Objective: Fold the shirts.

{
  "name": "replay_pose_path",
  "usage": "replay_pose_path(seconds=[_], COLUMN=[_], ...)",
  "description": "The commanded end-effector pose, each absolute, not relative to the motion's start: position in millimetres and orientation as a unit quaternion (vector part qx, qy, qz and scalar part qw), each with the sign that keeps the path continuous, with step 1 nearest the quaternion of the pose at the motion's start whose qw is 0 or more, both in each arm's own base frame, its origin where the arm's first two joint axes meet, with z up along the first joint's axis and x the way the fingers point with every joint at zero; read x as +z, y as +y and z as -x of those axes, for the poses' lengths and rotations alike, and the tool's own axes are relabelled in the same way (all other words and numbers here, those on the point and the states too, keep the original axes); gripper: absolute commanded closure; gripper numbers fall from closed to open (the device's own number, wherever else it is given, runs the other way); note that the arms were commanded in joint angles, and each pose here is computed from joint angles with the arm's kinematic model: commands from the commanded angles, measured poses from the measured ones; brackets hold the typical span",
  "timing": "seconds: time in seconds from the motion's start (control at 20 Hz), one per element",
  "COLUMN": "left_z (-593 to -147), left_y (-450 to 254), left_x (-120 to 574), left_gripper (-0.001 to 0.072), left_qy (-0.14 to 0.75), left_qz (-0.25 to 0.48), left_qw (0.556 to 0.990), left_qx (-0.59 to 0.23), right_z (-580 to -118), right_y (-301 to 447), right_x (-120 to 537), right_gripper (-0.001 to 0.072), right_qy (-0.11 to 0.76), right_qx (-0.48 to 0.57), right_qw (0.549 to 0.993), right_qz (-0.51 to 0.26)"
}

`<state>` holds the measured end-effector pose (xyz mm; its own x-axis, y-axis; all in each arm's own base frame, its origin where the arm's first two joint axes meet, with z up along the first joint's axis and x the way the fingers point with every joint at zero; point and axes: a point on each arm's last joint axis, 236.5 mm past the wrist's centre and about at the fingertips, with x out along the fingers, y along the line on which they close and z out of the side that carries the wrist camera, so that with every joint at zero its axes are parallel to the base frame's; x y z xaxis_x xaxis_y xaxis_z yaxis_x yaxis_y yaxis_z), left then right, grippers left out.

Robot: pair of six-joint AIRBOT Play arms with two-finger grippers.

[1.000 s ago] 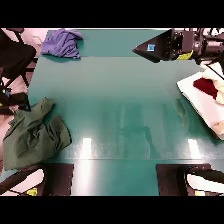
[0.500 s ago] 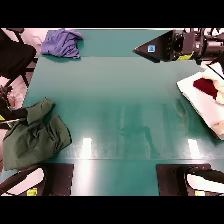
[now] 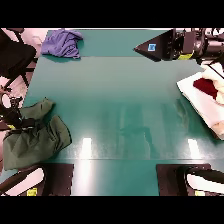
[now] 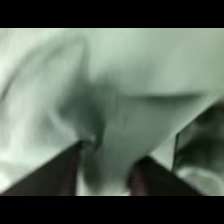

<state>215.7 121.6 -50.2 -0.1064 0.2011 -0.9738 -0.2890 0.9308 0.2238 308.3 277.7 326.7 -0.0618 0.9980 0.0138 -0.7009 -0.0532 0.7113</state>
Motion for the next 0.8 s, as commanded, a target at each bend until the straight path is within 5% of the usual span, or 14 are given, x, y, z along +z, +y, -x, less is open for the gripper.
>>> replay_pose_path(seconds=[0.0,0.25,0.45,0.6,0.75], left_z=[-242,-330,-377,-357,-289], left_y=[114,-9,-163,-275,-374], left_x=[-58,-11,97,127,75], left_gripper=[0.0678,0.0688,0.0688,0.0688,0.0687], left_qy=[0.681,0.572,0.453,0.429,0.507], left_qz=[0.052,0.239,0.262,0.232,0.168], left_qw=[0.71,0.784,0.818,0.804,0.732], left_qx=[0.17,-0.025,-0.237,-0.341,-0.422], right_z=[-302,-307,-319,-331,-342], right_y=[276,259,225,195,156], right_x=[336,347,354,339,306], right_gripper=[0.0335,0.0337,0.034,0.035,0.0351], right_qy=[0.266,0.245,0.237,0.258,0.312], right_qx=[0.676,0.66,0.627,0.564,0.461], right_qw=[0.635,0.661,0.691,0.744,0.806], right_qz=[-0.263,-0.261,-0.27,-0.247,-0.203])
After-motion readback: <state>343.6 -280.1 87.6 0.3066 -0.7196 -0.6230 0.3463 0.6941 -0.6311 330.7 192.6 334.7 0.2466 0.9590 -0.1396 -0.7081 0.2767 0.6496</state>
